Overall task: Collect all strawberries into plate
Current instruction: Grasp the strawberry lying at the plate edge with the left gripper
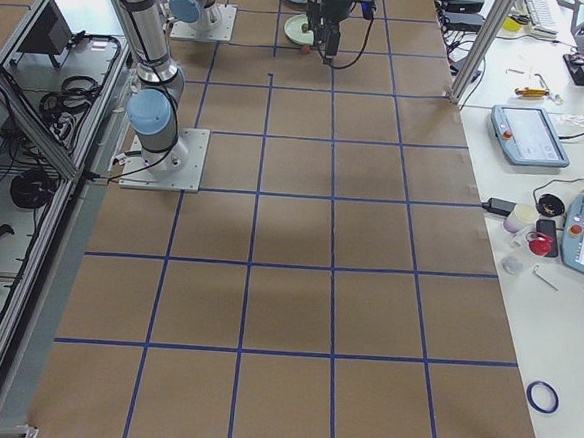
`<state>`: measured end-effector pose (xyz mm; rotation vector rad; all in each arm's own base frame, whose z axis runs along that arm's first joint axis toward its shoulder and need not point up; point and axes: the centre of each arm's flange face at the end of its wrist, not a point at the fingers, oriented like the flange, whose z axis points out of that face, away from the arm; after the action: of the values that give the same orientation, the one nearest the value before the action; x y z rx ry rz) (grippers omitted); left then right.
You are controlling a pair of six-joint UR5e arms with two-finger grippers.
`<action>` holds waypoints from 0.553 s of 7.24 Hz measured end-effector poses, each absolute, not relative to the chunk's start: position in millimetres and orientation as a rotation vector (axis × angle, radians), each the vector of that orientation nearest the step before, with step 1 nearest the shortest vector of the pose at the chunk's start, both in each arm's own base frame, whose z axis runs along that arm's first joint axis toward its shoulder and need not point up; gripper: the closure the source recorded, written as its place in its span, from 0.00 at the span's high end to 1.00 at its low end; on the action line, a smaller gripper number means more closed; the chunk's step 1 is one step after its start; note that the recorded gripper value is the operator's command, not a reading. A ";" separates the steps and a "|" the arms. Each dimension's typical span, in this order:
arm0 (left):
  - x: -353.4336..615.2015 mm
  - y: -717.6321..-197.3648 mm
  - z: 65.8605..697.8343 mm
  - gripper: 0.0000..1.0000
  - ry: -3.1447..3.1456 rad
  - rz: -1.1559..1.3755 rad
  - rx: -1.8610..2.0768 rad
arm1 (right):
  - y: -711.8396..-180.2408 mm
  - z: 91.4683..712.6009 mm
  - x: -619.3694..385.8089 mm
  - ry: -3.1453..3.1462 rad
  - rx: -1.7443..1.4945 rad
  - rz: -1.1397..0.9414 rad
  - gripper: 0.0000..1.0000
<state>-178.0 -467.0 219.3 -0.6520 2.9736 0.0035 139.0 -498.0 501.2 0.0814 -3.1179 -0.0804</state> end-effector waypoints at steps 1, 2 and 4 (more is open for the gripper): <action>-184.3 -463.1 217.2 1.00 2.899 -0.018 -0.853 | -497.9 501.1 139.0 -3.119 0.081 -0.082 1.00; -185.3 -458.8 213.6 1.00 2.810 -0.048 -1.001 | -497.9 501.1 139.1 -3.120 0.080 -0.083 1.00; -185.6 -455.9 204.5 1.00 2.664 -0.129 -1.307 | -497.8 501.1 139.2 -3.120 0.079 -0.083 1.00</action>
<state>-185.6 -455.9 204.5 -1.3070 2.6638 -0.1288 139.2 -497.8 501.1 0.0790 -3.1202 -0.0830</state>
